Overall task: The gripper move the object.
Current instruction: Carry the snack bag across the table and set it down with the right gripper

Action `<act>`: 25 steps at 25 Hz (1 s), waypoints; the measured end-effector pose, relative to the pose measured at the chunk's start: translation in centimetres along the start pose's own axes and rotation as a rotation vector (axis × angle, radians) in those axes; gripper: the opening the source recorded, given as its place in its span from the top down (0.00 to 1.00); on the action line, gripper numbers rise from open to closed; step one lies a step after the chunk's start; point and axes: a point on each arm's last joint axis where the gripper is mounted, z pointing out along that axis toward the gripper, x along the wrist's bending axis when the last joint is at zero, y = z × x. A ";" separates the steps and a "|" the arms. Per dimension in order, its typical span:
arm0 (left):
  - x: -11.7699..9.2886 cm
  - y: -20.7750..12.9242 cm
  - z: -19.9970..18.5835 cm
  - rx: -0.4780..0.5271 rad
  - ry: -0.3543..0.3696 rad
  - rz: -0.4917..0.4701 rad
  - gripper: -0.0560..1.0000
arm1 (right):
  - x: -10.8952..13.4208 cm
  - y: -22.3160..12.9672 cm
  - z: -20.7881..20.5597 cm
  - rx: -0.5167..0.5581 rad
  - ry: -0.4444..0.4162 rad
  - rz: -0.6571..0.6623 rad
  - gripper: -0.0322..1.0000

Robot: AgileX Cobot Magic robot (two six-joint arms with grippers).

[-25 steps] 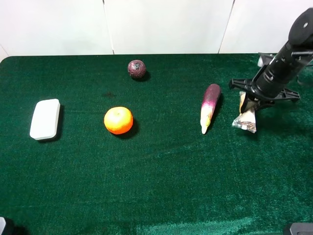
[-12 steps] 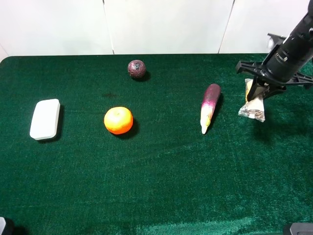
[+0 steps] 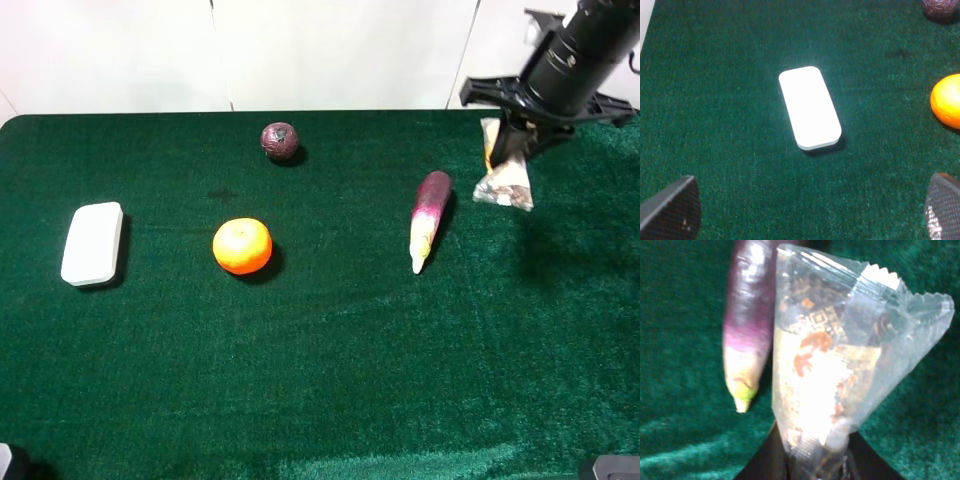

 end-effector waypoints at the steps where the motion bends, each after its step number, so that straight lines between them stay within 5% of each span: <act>1: 0.0 0.0 0.0 0.000 0.000 0.000 0.09 | 0.4 0.2 -0.3 -0.009 0.002 -0.008 0.86; 16: 0.0 0.0 0.0 0.000 0.000 0.000 0.09 | 2.8 3.5 -3.6 -0.119 0.052 -0.024 0.87; 25: 0.0 0.0 0.0 0.000 0.000 0.000 0.09 | 7.2 6.1 -1.5 -0.112 0.068 -0.121 0.87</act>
